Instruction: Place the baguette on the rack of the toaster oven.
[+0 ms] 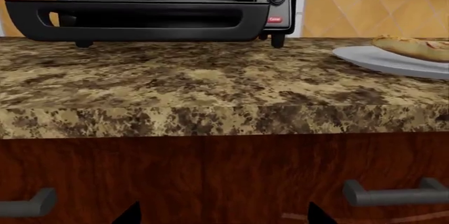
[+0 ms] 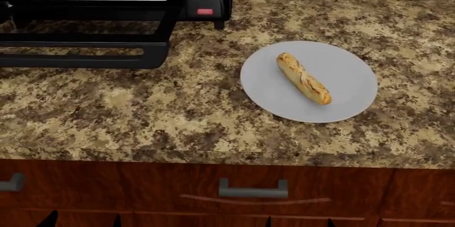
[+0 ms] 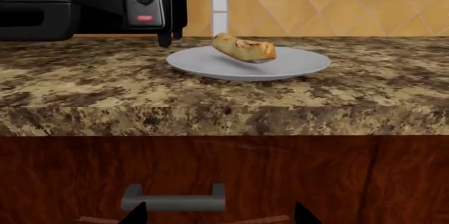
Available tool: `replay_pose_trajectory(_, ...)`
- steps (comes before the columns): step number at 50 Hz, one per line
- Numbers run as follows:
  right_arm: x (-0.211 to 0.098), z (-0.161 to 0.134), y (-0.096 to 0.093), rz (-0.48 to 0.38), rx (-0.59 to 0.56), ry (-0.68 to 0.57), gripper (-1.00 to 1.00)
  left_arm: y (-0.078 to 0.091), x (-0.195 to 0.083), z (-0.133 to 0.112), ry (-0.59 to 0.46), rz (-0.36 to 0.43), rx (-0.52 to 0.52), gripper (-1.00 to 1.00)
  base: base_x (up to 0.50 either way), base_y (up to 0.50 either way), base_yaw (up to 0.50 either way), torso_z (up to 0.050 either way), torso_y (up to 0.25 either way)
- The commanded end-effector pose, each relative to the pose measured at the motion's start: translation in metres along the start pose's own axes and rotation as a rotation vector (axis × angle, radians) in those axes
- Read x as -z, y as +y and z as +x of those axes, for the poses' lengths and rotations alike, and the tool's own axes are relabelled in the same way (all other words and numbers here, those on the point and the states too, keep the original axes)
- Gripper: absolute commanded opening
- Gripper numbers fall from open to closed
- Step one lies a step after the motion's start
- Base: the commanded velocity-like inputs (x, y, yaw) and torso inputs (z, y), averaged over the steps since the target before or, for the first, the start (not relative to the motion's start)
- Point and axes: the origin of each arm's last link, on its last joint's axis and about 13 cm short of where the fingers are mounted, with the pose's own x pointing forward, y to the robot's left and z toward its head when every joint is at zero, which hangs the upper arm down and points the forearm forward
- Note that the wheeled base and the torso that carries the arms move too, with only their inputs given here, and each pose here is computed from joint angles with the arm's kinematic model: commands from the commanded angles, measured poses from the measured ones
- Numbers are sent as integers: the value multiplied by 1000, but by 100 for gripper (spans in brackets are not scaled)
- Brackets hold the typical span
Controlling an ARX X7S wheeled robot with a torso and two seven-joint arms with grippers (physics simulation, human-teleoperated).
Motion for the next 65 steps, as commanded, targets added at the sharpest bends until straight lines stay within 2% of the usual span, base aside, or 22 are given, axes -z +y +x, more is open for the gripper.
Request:
replay_pose_trajectory(1,-1,0,0,0,2,-3,100,0,0,0,1,3,0,100,0,0,0,50,0)
replay_pose_trajectory(10,-1,0,0,0,7,-12,100,0,-1,-1,-11,-11,3,100,0,0,0,50,0)
replay_pose_trajectory(14,-3,-2,-1,13,12,-11,100,2,-2,-2,-29,-22,-30,100,0,0,0,13,0)
replay_pose_trajectory(17,-8,-4,-3,22,22,-10,100,2,-6,-2,-44,9,-46,100,0,0,0,0,0)
replay_pose_trajectory(18,-10,-4,-4,19,19,-10,100,3,-8,-3,-53,-11,-52,100,0,0,0,0,0)
replay_pose_trajectory(23,-29,-4,-8,13,18,-31,100,5,-28,-6,-84,34,-59,100,0,0,0,0,0)
replay_pose_trajectory(27,-51,-5,-7,11,13,-69,100,8,-45,-10,-127,31,-96,100,0,0,0,0,0)
replay_pose_trajectory(32,-68,-7,-8,14,-1,-87,100,4,-61,-14,-153,24,-84,100,0,0,0,0,0)
replay_pose_trajectory(38,-91,-13,-11,2,-16,-127,100,4,-91,-20,-232,43,-65,100,0,0,0,0,0)
replay_pose_trajectory(44,-112,-18,-10,-11,-35,-168,100,10,-114,-24,-268,66,-88,100,0,0,0,0,0)
replay_pose_trajectory(49,-134,-22,-18,-30,-11,-204,100,19,-136,-28,-316,91,-117,100,0,0,0,0,0)
replay_pose_trajectory(65,-160,-26,-40,-73,68,-276,100,35,-171,-35,-399,146,-171,100,0,0,0,0,0)
